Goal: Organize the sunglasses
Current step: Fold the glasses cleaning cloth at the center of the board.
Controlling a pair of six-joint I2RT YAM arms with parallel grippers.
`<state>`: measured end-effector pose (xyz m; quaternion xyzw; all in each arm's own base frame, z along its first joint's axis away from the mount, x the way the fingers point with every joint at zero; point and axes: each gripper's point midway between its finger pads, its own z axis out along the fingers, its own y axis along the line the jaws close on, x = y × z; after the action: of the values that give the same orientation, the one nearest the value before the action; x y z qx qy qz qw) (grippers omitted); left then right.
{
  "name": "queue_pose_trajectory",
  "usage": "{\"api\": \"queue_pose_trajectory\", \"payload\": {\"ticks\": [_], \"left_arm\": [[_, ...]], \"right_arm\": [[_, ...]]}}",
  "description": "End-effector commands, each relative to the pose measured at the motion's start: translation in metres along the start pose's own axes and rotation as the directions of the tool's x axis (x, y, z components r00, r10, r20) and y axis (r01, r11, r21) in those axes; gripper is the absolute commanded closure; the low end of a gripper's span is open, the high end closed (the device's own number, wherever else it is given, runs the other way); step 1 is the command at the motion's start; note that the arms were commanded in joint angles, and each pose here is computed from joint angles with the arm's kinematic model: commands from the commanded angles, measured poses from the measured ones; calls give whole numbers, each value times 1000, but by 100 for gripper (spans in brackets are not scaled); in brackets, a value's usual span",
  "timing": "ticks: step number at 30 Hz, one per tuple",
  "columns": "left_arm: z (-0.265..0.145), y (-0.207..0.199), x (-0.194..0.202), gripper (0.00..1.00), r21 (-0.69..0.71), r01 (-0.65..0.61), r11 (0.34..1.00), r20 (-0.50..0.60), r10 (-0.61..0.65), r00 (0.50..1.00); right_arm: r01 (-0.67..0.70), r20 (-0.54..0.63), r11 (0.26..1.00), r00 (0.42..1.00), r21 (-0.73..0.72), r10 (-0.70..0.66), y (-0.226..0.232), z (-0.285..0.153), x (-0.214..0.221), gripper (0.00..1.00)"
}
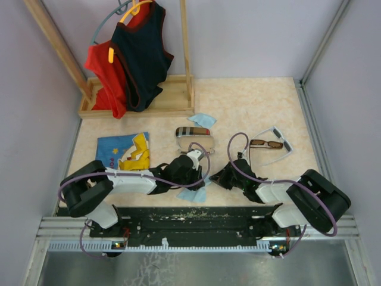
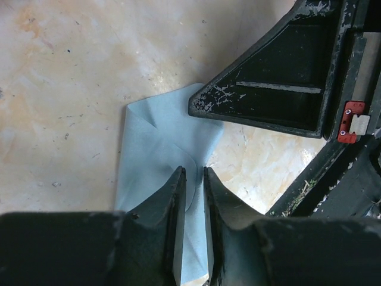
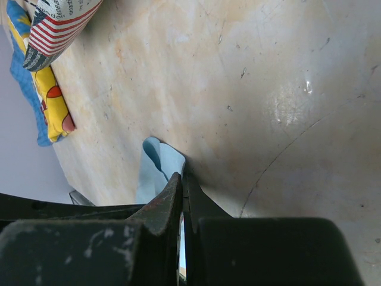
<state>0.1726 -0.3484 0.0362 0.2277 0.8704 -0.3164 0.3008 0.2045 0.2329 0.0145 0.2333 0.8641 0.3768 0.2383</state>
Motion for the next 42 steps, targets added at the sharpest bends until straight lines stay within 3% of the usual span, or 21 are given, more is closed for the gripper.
{"api": "queue_pose_trajectory", "payload": {"ticks": [1,11,42], "left_arm": [[2,-10,-11,80,31,-17,999,34,16,999],[0,-6,-13,100,12,-14,1000,49,14,999],[-8,2,-18,99,-4,15,1000,80,-15,997]], "right_arm": [[32,22,999,999,-22,-32,9,0,-4,100],[32,22,999,999,-20,-32,8,0,-4,100],[34,21,999,999,-21,-33,7,-1,-4,100]]}}
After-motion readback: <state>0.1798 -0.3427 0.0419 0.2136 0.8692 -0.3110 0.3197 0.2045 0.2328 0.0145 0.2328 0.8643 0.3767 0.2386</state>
